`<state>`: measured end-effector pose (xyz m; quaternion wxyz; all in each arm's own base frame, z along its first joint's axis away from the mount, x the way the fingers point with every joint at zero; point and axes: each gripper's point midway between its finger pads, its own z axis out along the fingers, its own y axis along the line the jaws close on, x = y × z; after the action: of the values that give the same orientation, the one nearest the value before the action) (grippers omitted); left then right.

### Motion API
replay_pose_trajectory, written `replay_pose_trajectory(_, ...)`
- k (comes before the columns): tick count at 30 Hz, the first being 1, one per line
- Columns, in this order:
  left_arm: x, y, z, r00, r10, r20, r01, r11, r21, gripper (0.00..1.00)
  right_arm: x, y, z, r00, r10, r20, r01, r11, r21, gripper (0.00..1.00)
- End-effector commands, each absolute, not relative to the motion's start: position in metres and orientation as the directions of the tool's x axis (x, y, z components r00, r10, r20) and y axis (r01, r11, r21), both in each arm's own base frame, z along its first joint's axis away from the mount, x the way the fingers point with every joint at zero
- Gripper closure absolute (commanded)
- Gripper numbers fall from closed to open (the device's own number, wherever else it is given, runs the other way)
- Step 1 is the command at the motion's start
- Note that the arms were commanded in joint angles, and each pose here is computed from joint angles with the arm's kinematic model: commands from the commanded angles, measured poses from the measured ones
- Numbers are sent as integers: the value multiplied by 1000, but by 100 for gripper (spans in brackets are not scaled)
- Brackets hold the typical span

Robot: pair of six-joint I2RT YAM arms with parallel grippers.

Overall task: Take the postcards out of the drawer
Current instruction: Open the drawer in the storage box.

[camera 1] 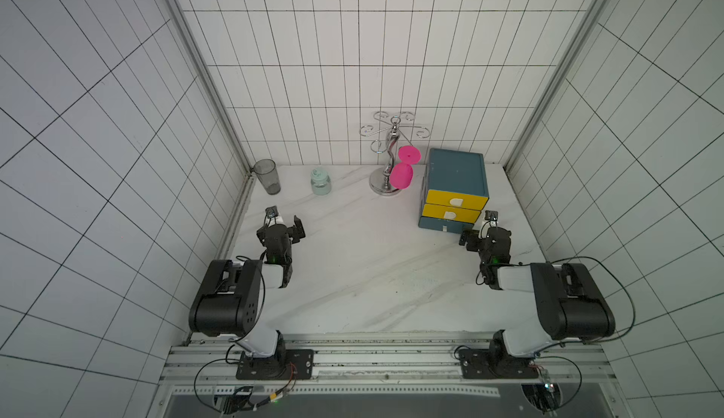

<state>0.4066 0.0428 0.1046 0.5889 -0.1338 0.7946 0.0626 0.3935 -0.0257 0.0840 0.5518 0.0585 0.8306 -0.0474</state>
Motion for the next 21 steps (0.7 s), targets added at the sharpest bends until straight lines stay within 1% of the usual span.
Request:
replay_pose_trajectory(1,410,43,114,-250,-144,-957,-288,955,-68,1,401,-28,95,-354,41,-934,163,986,-18,1)
replay_pose_trajectory(21,410,43,114,-247,-144,-958,-287,955,-70,1,401,-28,95,-353,41,-935,164,986,-18,1)
